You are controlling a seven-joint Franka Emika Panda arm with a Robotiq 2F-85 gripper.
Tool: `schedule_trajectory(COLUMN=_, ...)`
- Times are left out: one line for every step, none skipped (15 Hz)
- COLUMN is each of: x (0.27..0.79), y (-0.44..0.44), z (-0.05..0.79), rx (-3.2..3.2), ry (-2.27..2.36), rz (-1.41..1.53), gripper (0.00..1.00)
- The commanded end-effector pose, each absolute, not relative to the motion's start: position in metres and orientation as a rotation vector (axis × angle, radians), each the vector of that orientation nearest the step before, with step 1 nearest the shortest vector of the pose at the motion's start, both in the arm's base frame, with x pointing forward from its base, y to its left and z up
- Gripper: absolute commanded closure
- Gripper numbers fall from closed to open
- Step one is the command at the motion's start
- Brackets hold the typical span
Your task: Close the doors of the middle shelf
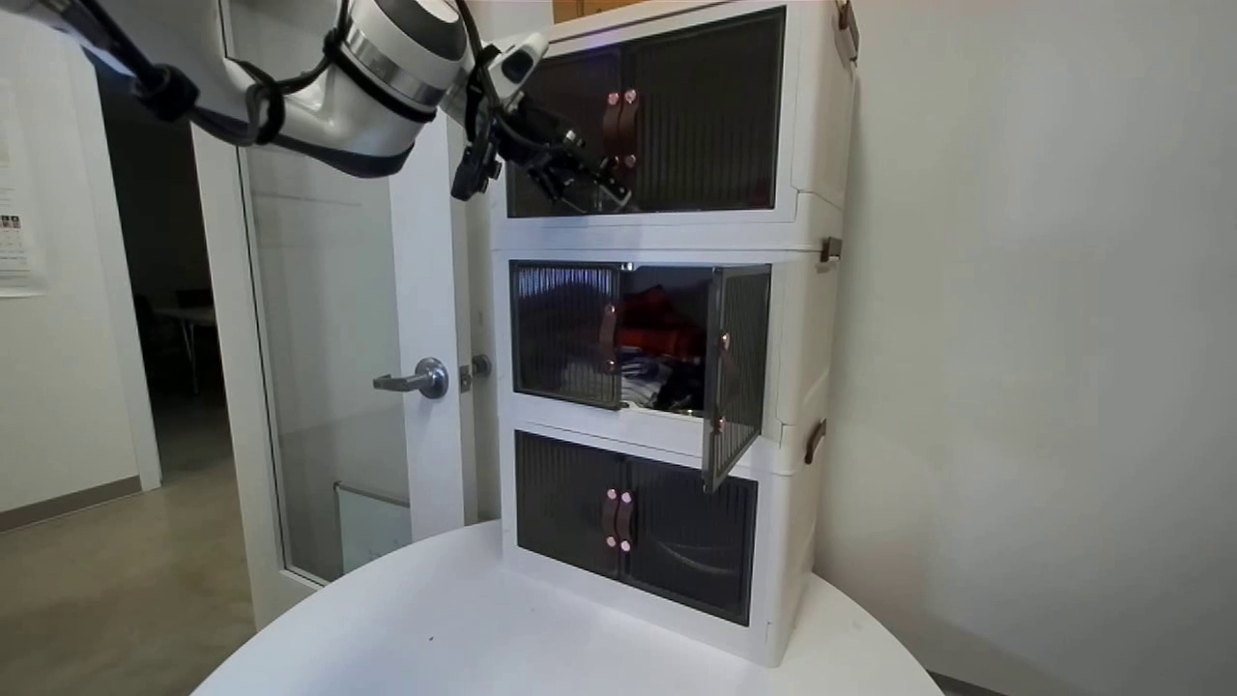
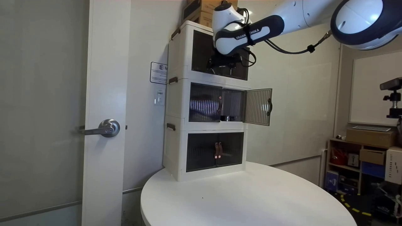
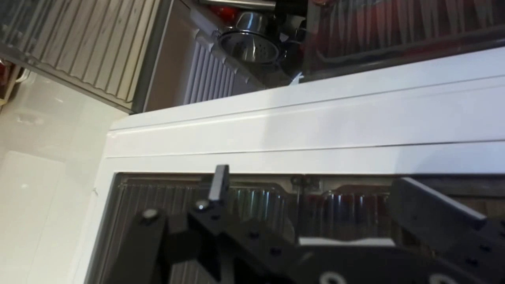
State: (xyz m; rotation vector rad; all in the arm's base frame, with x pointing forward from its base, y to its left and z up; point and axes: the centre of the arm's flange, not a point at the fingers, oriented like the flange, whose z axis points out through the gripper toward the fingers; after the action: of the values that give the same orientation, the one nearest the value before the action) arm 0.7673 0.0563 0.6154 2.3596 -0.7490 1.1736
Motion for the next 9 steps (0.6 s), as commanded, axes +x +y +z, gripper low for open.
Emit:
schedule_trajectory(x=0.739, y=0.040, z=0.602, rx=2.319, ry=-0.808, rz=1.240, gripper=0.00)
schedule_trajectory(x=0.734, y=0.040, z=0.604, rx=2.334, ry=-0.815, rz=1.242, gripper=0.00)
schedule_trajectory(x=0.729, y=0.039, z=0.607, rx=2.368, ry=-0.816, rz=1.238, gripper=0.00)
schedule_trajectory(x=0.725, y=0.038, z=0.609, rx=2.402, ry=-0.806, rz=1.231, gripper=0.00)
schedule_trajectory(x=0.717, y=0.036, z=0.612, rx=2.462, ry=-0.786, rz=1.210, gripper=0.00)
schedule_trajectory(x=0.713, y=0.035, z=0.615, rx=2.517, ry=-0.770, rz=1.186, gripper=0.00)
schedule_trajectory(x=0.705, y=0.034, z=0.618, rx=2.585, ry=-0.752, rz=1.160, gripper=0.00)
schedule_trajectory(x=0.698, y=0.033, z=0.621, rx=2.634, ry=-0.742, rz=1.145, gripper=0.00)
schedule_trajectory(x=0.690, y=0.032, z=0.625, rx=2.686, ry=-0.725, rz=1.117, gripper=0.00)
